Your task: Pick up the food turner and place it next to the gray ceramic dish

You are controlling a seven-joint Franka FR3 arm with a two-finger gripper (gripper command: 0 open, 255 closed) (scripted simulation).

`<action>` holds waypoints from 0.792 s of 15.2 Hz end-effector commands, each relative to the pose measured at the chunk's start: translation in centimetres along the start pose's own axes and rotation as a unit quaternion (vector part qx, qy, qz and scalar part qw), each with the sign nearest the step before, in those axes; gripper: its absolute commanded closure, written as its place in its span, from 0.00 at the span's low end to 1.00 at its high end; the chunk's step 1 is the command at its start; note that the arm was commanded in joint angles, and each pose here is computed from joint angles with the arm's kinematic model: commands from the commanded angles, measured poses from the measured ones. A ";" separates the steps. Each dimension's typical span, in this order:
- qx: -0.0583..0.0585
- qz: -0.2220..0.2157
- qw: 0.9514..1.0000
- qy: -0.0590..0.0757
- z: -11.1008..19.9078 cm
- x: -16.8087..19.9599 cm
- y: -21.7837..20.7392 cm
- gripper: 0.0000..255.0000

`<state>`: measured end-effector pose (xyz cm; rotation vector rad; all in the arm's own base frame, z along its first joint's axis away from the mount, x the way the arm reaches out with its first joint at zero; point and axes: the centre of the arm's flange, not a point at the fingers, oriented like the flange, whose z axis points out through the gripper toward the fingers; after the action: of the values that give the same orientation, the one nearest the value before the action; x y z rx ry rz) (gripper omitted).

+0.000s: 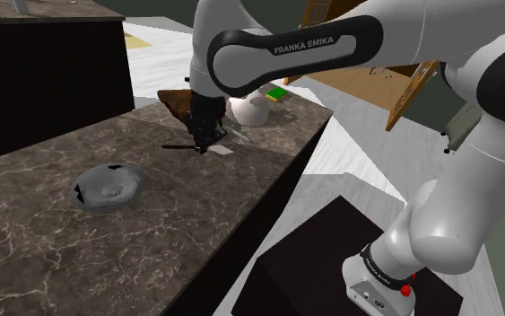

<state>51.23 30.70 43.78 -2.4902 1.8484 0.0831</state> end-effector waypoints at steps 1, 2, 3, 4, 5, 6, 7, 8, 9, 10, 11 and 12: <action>0.000 0.001 1.000 0.000 0.1 -3.9 -0.3 1.00; 0.000 0.001 1.000 0.000 0.6 -3.9 -0.3 1.00; 0.000 0.001 1.000 0.000 1.1 -3.9 -0.3 1.00; 0.000 0.001 1.000 0.000 1.7 -3.8 -0.3 1.00; 0.000 0.001 1.000 0.000 2.2 -3.8 -0.3 1.00; 0.000 0.001 1.000 0.000 2.7 -3.8 -0.3 1.00; 0.000 0.001 1.000 0.000 3.2 -3.7 -0.3 1.00; 0.000 0.001 1.000 0.000 3.8 -3.7 -0.3 1.00; 0.000 0.001 1.000 0.000 4.3 -3.7 -0.3 1.00; 0.000 0.001 1.000 0.000 4.8 -3.6 -0.3 1.00; 0.000 0.001 1.000 0.000 5.3 -3.6 -0.3 1.00; 0.000 0.001 1.000 0.000 5.9 -3.6 -0.3 1.00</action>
<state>50.33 34.53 38.65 -2.4891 1.8506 0.0835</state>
